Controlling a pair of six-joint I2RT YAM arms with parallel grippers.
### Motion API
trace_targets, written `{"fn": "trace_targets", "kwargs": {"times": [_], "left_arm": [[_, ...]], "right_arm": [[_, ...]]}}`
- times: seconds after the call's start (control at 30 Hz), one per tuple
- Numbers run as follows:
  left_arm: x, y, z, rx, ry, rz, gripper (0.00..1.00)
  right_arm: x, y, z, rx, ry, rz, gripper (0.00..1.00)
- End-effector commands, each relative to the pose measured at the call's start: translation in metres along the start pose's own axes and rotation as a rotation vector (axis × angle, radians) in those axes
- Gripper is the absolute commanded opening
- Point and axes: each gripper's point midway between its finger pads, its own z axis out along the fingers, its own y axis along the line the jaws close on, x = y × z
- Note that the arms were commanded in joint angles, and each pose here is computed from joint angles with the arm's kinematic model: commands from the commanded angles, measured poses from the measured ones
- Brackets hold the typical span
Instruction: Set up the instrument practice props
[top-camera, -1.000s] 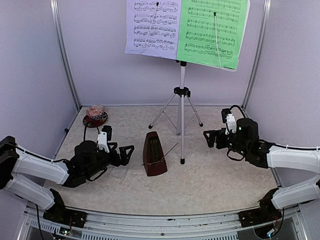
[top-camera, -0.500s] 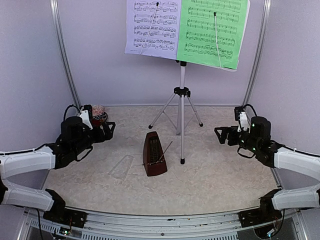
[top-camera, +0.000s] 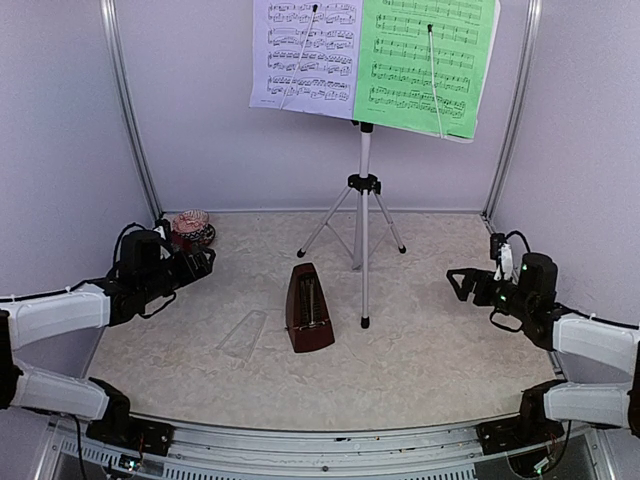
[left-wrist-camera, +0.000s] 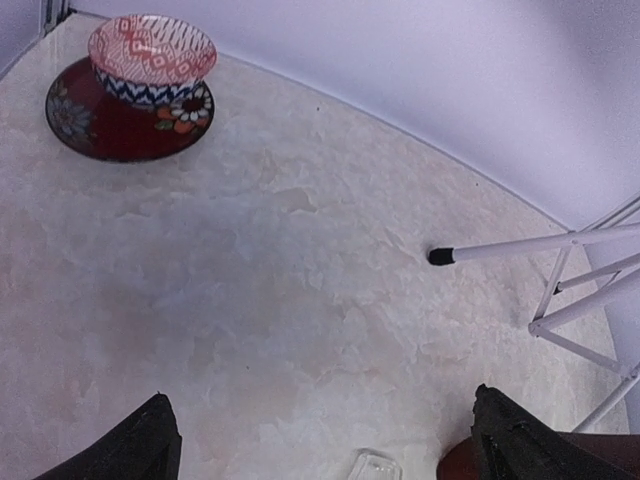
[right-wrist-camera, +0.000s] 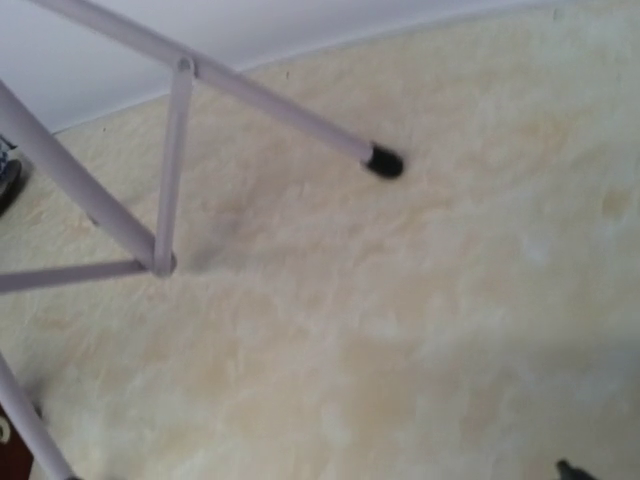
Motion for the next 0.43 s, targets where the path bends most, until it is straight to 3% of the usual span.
{"fn": "trace_targets", "kwargs": {"times": [0.0, 0.4], "left_arm": [[0.028, 0.012, 0.003, 0.001, 0.069, -0.051, 0.99], [0.033, 0.019, 0.005, -0.014, 0.057, -0.060, 0.99]], "right_arm": [[0.009, 0.001, 0.001, -0.045, -0.012, 0.048, 1.00], [0.011, 0.001, 0.004, -0.053, -0.004, 0.050, 1.00]]}}
